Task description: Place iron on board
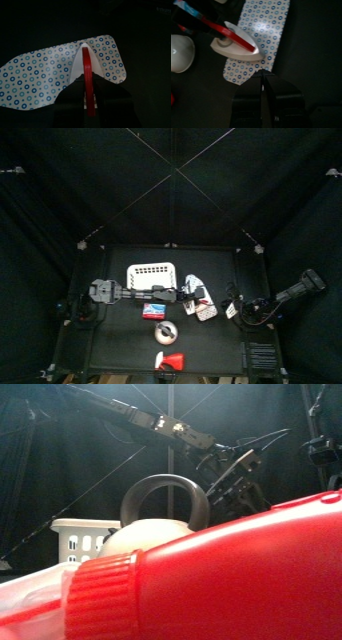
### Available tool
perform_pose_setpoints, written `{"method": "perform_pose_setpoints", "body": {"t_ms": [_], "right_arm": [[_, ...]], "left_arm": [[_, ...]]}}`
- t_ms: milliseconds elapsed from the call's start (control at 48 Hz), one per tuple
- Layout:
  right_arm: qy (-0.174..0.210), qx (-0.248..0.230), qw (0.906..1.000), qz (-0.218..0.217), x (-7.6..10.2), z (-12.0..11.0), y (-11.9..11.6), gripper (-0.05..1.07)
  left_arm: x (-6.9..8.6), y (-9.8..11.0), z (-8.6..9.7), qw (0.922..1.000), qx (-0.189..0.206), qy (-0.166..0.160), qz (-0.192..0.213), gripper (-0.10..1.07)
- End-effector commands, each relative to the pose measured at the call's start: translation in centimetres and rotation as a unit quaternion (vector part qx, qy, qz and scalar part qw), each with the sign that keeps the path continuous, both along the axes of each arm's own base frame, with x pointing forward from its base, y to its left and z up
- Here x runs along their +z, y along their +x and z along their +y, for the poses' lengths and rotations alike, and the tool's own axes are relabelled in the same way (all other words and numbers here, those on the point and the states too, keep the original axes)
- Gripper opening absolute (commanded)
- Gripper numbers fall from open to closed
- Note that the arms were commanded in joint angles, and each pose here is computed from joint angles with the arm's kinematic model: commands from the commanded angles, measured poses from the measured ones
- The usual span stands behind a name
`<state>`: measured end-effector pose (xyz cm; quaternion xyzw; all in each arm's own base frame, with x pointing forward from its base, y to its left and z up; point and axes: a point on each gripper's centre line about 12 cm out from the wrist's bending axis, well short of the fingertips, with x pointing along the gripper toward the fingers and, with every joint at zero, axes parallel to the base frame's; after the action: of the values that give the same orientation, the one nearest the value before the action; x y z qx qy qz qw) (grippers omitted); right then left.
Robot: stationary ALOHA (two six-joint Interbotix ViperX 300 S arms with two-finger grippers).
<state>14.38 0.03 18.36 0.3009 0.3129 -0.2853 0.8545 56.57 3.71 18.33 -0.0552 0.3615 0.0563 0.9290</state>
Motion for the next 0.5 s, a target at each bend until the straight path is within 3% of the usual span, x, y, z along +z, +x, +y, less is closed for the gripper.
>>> {"method": "perform_pose_setpoints", "body": {"t_ms": [0,188,479], "right_arm": [[0.003,-0.007,0.9997,0.024,-0.8,0.4,0.2,0.07],[0.043,0.007,0.9987,0.028,-2.4,1.6,0.9,0.07],[0.059,0.017,0.9978,0.025,-4.3,1.9,0.9,0.07]], "left_arm": [[2.5,0.6,0.1,0.9996,0.001,0.002,-0.030,0.46],[2.3,0.6,0.3,0.9996,0.002,0.003,-0.027,0.46],[2.3,0.6,0.5,0.9996,0.004,0.003,-0.028,0.46]]}}
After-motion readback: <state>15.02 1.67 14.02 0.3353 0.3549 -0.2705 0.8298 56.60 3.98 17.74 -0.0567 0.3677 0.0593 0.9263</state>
